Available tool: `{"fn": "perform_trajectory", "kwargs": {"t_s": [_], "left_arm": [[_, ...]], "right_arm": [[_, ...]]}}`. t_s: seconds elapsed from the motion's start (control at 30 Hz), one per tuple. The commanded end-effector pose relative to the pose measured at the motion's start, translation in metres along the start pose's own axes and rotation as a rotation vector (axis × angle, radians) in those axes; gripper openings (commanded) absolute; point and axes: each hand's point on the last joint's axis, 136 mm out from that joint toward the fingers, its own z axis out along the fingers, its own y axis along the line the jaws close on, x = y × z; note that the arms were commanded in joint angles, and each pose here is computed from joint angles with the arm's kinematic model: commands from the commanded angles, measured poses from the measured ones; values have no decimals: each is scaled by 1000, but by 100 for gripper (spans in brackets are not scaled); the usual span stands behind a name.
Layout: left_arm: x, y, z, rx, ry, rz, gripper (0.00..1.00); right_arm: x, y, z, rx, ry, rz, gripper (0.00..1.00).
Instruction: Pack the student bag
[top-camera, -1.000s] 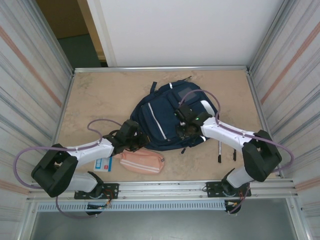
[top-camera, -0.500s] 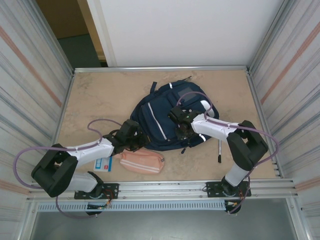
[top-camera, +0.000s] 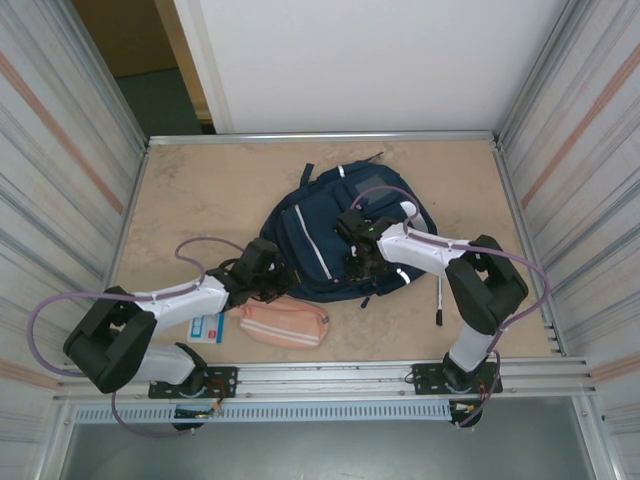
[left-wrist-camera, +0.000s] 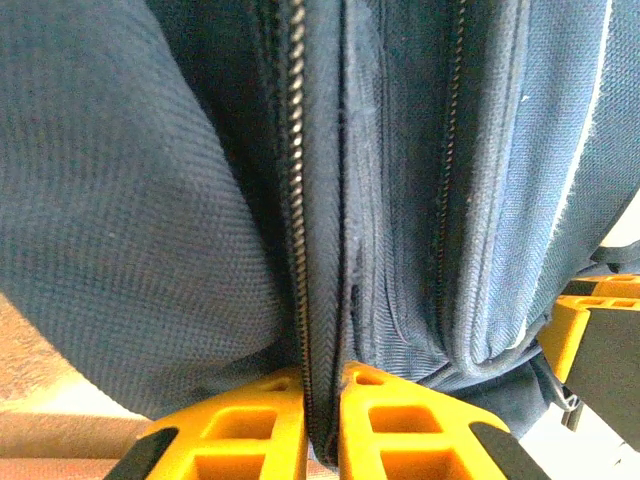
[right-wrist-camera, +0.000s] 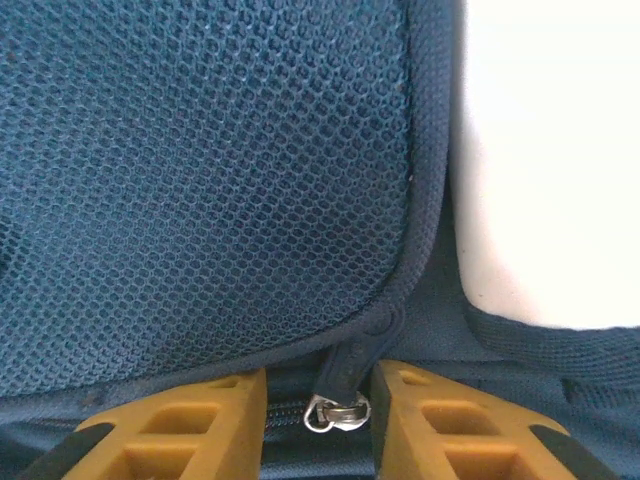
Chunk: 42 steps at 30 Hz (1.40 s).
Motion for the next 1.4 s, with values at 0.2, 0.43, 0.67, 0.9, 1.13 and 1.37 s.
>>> {"fn": "perform_trajectory", "kwargs": {"t_s": [0.2,0.43,0.67,0.9,1.13,1.37], "left_arm": [[6,-4,3,0,33,1,14],[4,-2,4,-12,22,-4,14],[-8,-15,9,-4,9,15,16],[-38,-26,12,7,8,14,16],[-70,-31,23,25,29,-6,16],[-55,-41,34,71,129,-8,19]], "right_arm": [[-24,-29,18,279,-89,-48,19],[-24,-15,8,96,-99,-30,5],[-33,14,-36,-359,-207,-50,2],[-32,24,-64,-465,-316,-155,1],[-29,29,-62,-487,-354,-185,1],[-46,-11,-57,-222,-366,-15,16]]}}
